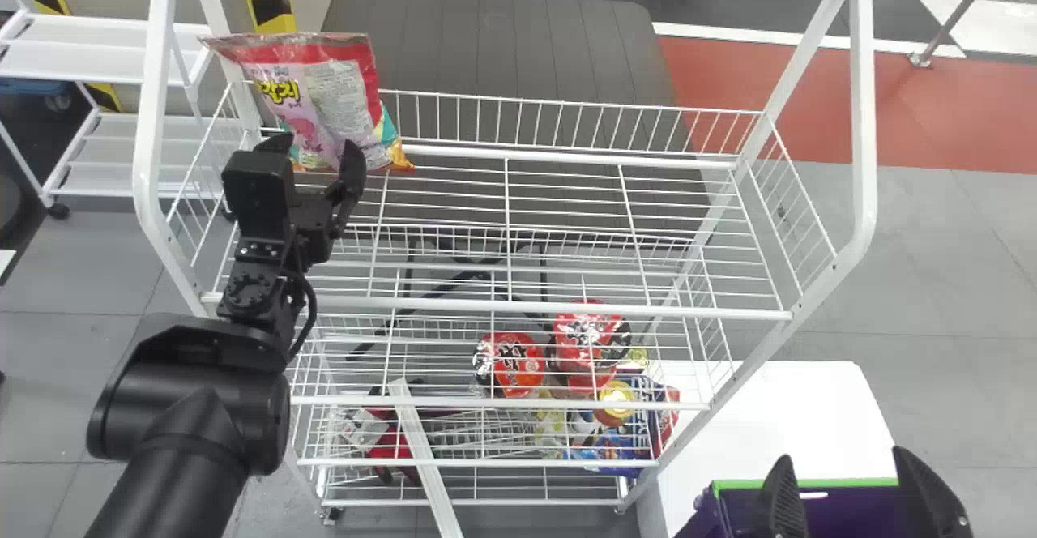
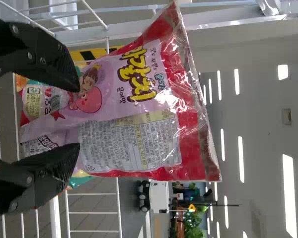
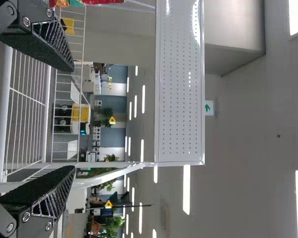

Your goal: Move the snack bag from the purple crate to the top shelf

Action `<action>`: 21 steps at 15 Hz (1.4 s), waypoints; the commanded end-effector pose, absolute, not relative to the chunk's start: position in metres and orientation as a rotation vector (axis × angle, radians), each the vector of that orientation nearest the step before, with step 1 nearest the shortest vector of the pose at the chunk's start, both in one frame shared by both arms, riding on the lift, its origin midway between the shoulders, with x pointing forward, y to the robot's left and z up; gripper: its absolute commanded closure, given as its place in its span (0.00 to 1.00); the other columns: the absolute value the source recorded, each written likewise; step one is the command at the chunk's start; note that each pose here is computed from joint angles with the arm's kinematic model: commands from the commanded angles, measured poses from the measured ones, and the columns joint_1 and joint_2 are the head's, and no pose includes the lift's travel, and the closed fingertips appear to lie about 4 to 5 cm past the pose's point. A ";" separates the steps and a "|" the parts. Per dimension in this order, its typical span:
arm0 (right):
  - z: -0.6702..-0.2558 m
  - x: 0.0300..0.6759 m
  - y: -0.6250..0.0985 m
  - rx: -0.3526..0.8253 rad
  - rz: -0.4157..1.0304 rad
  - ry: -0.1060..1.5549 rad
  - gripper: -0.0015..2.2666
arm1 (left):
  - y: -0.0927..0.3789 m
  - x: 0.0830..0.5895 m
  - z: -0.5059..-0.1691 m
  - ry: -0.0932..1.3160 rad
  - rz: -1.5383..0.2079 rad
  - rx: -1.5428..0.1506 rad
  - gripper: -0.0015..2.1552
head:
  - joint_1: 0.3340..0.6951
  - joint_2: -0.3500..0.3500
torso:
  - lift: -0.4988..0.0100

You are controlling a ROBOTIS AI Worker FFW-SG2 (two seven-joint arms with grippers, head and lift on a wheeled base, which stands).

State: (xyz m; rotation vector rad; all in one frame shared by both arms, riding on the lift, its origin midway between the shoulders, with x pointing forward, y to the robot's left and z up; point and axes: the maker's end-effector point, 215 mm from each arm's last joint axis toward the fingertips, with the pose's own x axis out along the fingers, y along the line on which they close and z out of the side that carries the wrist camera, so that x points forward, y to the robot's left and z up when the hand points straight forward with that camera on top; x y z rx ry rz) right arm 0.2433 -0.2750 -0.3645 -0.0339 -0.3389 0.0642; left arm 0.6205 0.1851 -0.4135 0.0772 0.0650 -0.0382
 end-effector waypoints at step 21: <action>-0.369 0.241 -0.275 -0.035 0.064 -0.336 0.06 | 0.201 0.590 -0.389 0.062 -0.013 0.061 0.53 | 1.00 0.36 | 0.98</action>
